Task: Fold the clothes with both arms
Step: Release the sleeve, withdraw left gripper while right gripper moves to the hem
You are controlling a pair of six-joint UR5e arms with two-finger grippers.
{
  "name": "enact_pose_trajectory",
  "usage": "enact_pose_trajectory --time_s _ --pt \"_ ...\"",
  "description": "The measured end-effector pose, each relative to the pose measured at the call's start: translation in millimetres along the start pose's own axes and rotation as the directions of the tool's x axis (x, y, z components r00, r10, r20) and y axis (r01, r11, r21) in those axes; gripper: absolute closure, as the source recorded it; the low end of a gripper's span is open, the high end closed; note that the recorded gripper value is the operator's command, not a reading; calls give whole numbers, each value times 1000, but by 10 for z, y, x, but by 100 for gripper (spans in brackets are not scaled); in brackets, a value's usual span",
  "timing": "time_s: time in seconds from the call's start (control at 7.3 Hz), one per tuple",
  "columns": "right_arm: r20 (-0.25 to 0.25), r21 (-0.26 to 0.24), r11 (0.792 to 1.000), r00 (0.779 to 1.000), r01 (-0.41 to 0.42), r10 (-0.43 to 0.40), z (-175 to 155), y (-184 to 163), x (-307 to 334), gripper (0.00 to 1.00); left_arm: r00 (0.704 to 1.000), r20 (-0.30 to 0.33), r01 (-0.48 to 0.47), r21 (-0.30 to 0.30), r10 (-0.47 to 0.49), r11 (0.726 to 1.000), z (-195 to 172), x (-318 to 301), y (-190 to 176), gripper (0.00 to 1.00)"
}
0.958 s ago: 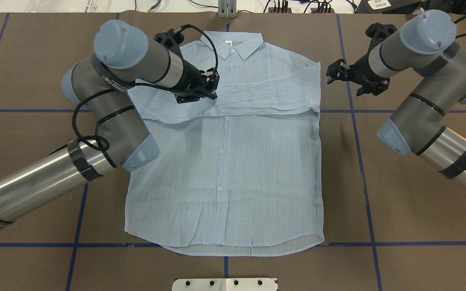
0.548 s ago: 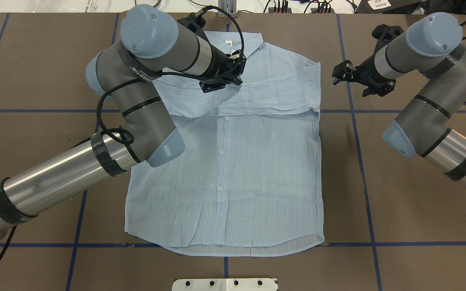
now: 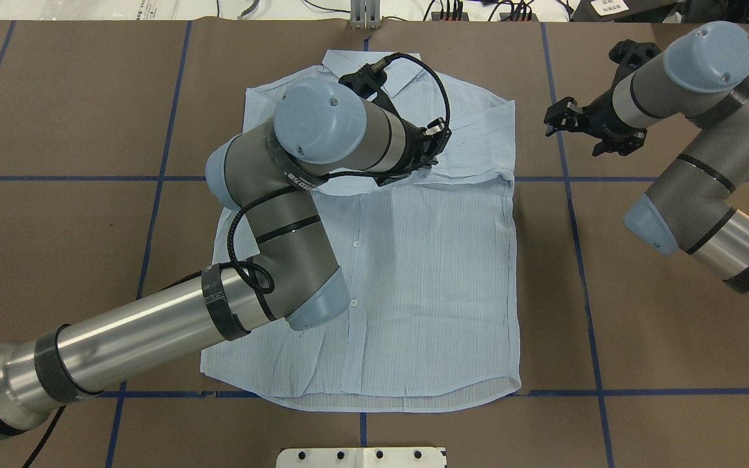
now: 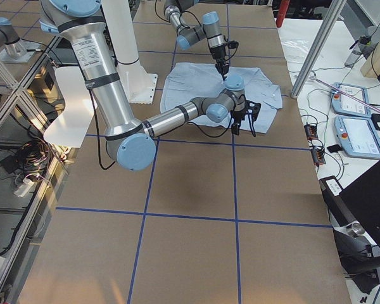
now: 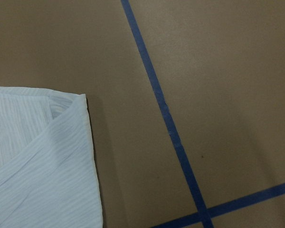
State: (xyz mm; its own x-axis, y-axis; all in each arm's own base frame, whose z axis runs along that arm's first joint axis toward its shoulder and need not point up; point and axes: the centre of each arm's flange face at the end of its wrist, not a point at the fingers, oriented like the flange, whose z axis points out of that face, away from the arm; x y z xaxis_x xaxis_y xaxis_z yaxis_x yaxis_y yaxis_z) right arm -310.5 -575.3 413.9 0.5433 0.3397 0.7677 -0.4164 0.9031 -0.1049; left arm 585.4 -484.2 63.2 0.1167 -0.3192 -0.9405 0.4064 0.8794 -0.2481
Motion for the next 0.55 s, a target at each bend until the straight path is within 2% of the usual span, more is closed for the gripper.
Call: enact_pose_trajectory --time_s 0.14,0.27,0.55 --pt "0 0 1000 1000 0 0 -50 51 101 0 1000 -8 -10 -7 10 1000 16 45 139 26" --pt "6 -3 1000 1000 0 0 -118 132 182 0 1000 -19 -15 -13 15 1000 -30 95 216 28" --pt "38 -37 999 999 8 -6 -293 582 219 1 999 -7 -48 -18 48 999 -432 -25 279 30"
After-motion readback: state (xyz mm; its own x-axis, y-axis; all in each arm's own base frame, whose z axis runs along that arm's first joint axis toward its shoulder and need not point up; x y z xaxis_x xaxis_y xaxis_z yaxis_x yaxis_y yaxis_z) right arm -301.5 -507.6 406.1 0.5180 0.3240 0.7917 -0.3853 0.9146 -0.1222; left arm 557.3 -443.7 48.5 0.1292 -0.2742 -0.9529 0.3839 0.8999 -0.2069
